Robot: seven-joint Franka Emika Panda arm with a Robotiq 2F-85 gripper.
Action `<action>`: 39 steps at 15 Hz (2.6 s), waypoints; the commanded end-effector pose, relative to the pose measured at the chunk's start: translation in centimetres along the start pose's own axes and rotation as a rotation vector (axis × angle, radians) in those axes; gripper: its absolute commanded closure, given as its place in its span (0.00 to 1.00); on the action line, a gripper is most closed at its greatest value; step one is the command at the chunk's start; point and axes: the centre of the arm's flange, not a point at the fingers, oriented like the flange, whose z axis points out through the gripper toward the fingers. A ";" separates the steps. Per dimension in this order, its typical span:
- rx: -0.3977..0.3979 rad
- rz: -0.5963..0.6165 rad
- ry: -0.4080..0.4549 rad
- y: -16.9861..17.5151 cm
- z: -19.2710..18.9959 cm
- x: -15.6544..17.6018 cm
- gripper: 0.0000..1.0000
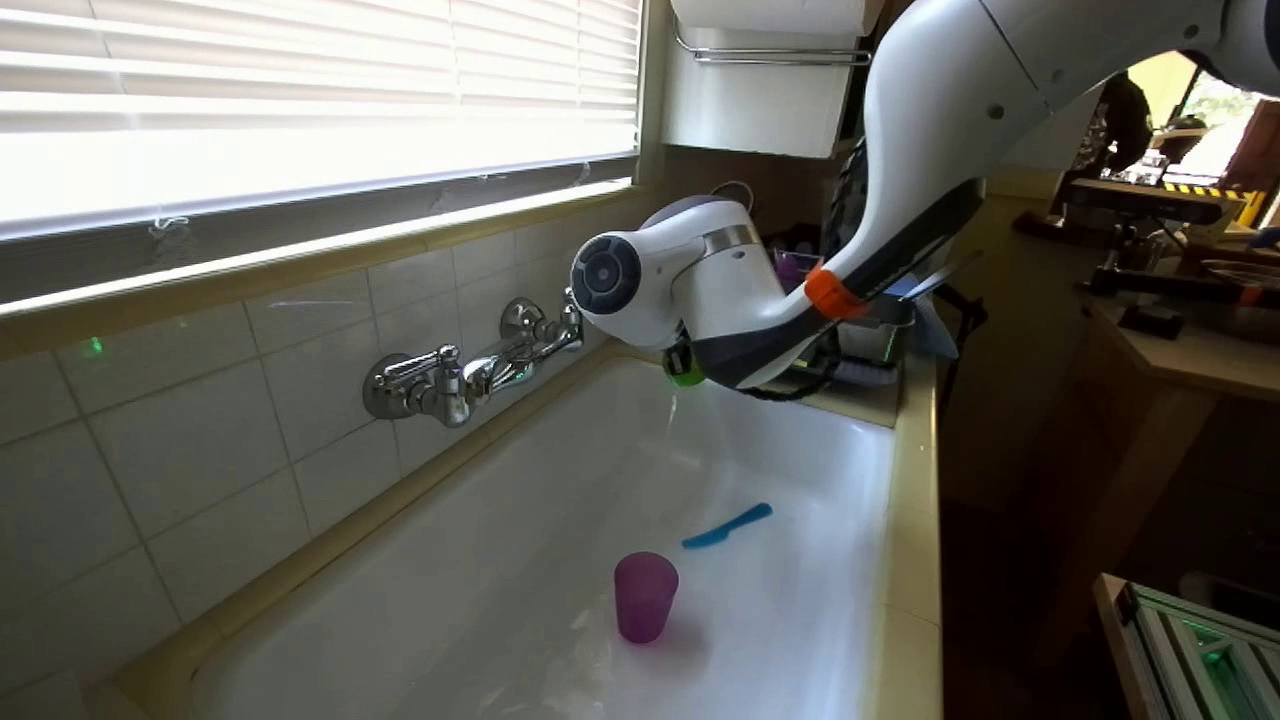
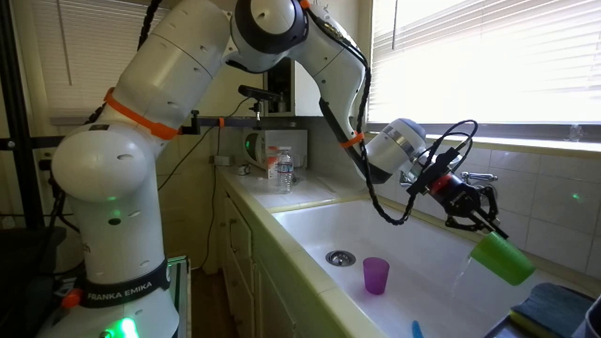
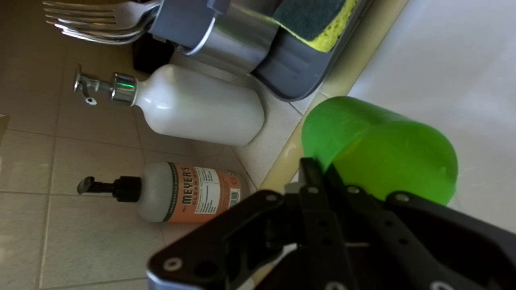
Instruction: Push the faucet to the left then pour the liquid out of the green cup and place the cup on the dishrack.
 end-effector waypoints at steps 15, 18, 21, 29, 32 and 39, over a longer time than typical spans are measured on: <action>-0.259 -0.007 -0.086 0.8 -3.8 -3.7 0.99; -0.299 -0.003 -0.107 1.0 -4.4 -4.2 0.99; -0.342 -0.005 -0.126 1.1 -5.1 -4.5 0.99; -0.473 0.003 -0.178 1.8 -7.0 -5.0 0.99; -0.515 0.001 -0.204 2.0 -7.4 -5.2 0.99; -0.612 -0.025 -0.261 1.7 -8.2 -5.5 0.99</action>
